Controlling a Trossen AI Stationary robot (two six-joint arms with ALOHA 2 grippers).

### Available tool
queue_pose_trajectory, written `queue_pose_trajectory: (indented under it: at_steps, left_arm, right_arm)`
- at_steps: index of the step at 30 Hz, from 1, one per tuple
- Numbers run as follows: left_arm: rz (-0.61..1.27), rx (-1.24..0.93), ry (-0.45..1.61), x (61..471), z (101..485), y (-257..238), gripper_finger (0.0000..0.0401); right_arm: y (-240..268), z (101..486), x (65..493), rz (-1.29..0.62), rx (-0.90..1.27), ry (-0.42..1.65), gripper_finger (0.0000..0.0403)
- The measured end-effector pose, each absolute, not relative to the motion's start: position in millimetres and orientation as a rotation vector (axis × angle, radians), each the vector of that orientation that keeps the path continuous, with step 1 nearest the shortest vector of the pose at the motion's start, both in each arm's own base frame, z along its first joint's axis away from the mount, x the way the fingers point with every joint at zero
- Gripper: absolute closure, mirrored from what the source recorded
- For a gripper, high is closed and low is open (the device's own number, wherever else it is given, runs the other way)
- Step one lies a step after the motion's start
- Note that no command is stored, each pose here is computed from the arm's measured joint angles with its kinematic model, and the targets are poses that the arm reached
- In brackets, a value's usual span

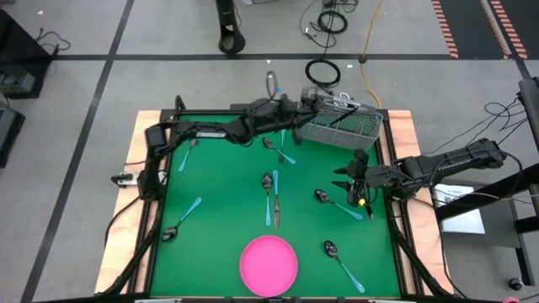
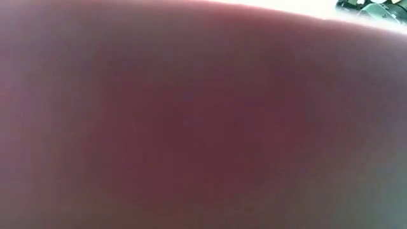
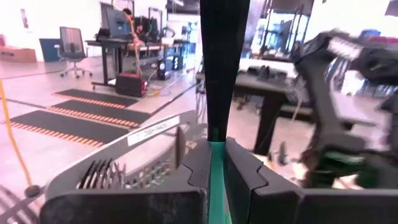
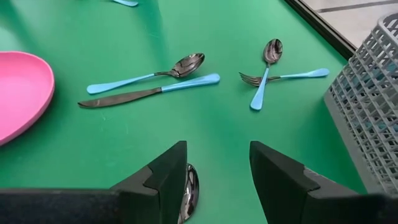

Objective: Sort silverware
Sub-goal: Put the blue knife into the utensil holder

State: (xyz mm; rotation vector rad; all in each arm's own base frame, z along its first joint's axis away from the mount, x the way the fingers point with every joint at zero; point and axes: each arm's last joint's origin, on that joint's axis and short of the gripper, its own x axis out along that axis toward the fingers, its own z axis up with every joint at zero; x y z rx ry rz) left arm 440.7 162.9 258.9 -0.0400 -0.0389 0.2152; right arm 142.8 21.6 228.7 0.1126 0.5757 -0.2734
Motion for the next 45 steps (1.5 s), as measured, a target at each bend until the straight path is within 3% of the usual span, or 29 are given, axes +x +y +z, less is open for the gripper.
queue_pose_trajectory:
  at_steps: [7, 22, 36, 45]
  left_arm:
    - [0.246, -0.001, 0.008, 478, 256, 188, 0.0377]
    - [0.337, -0.012, 0.053, 486, 247, 201, 0.0377]
    - [0.369, -0.051, 0.151, 497, 207, 196, 0.0377]
    - [0.348, -0.063, 0.231, 501, 205, 186, 0.0374]
  right_arm:
    - [20, 229, 142, -0.308, 0.093, 0.567, 0.0238]
    - [5, 258, 130, -0.825, 0.019, 0.272, 0.0238]
    - [5, 254, 127, -0.831, 0.027, 0.301, 0.0238]
    - [4, 253, 126, -0.831, 0.014, 0.322, 0.0238]
